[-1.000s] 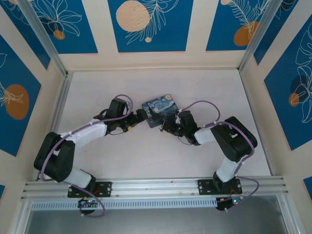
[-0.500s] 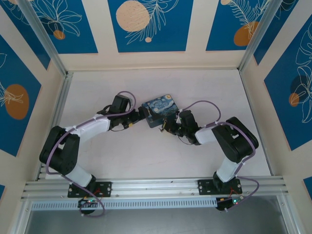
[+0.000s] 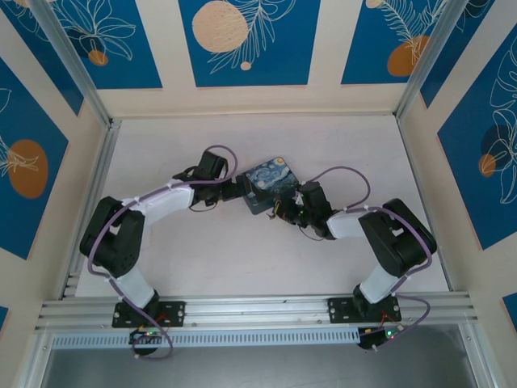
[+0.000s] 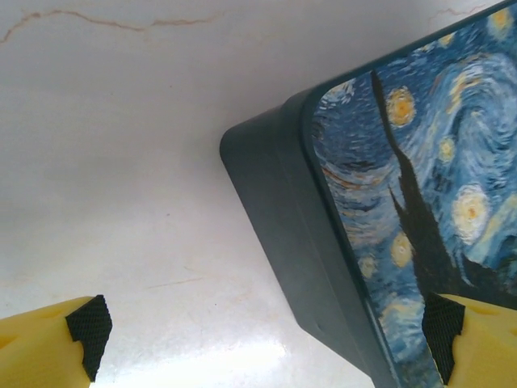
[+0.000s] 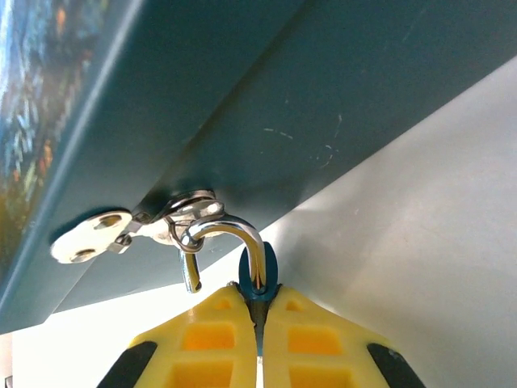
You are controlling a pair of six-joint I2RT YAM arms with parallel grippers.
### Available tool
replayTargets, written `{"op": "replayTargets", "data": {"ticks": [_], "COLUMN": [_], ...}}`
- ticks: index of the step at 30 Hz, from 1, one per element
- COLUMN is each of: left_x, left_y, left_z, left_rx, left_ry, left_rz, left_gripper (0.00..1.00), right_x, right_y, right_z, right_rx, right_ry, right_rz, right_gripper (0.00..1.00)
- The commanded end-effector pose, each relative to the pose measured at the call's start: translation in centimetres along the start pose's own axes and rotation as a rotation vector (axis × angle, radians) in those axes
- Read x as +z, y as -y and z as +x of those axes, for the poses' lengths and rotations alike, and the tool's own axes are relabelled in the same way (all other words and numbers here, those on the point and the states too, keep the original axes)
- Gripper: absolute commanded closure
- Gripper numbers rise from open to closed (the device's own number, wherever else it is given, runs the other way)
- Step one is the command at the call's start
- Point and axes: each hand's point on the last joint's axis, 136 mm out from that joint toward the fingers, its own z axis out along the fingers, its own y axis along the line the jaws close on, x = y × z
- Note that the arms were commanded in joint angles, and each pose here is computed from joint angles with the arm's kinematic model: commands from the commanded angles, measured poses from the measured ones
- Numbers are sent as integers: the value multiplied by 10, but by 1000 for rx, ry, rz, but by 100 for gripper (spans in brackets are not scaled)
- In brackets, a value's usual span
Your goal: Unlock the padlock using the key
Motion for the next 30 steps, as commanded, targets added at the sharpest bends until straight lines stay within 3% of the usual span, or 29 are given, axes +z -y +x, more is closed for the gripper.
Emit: {"op": "replayTargets", "data": {"ticks": [1,20,30], "left_x": [4,30,34], "left_y": [-2,-16,-22], "left_z": [2,40,47], "left_rx": [61,102,104], "left_ry": [1,-50,-81], "left_rz": [-57,-145,-167], "left_gripper": [0,0,1], "right_x": [-5,-7,-8], "right_y": [7,21,22], "right_z": [1,-16,-38], "right_rx": [44,282,315], "right_ry": [-4,37,55], "right_rz": [24,-43,-71], "right_gripper": [100,100,100]}}
